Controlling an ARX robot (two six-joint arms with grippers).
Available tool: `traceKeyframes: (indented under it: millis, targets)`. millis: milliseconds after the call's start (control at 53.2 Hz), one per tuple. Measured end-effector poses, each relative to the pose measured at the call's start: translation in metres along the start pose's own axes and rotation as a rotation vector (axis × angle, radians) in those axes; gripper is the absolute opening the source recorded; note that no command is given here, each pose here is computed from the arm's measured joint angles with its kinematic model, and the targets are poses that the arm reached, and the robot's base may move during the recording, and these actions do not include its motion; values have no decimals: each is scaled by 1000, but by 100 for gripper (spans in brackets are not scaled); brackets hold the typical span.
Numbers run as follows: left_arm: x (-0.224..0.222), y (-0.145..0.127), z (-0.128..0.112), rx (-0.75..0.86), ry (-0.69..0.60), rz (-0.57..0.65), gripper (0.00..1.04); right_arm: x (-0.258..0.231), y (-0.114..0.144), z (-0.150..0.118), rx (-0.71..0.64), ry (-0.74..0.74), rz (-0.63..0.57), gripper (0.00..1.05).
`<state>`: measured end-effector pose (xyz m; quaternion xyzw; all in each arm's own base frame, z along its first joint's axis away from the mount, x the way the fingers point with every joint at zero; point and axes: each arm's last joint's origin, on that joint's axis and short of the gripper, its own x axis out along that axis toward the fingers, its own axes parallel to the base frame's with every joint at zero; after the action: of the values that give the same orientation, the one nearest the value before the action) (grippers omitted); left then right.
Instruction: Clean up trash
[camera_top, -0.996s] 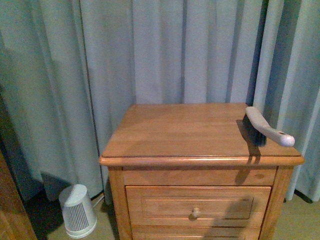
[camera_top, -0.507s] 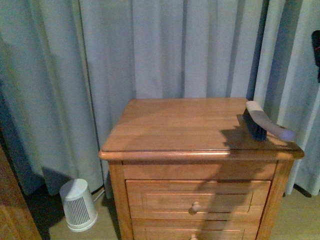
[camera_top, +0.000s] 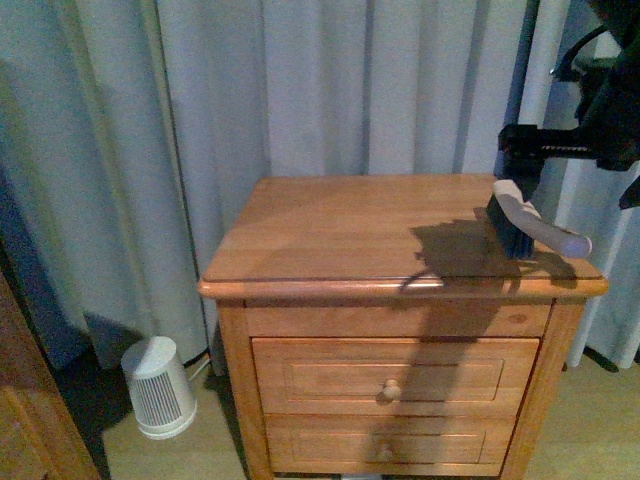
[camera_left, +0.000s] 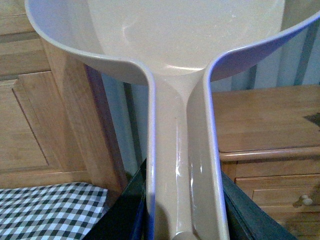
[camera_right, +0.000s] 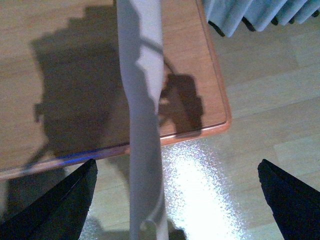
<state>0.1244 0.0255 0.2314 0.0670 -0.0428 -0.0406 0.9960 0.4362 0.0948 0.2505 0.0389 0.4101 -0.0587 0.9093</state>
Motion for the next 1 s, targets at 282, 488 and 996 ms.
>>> traceKeyframes:
  millis: [282, 488, 996]
  targets:
    - [0, 0, 0, 0, 0, 0, 28, 29, 17, -14, 26, 31, 15, 97]
    - [0, 0, 0, 0, 0, 0, 28, 45, 20, -21, 36, 45, 12, 97]
    - [0, 0, 0, 0, 0, 0, 28, 49, 26, -25, 38, 35, 4, 34]
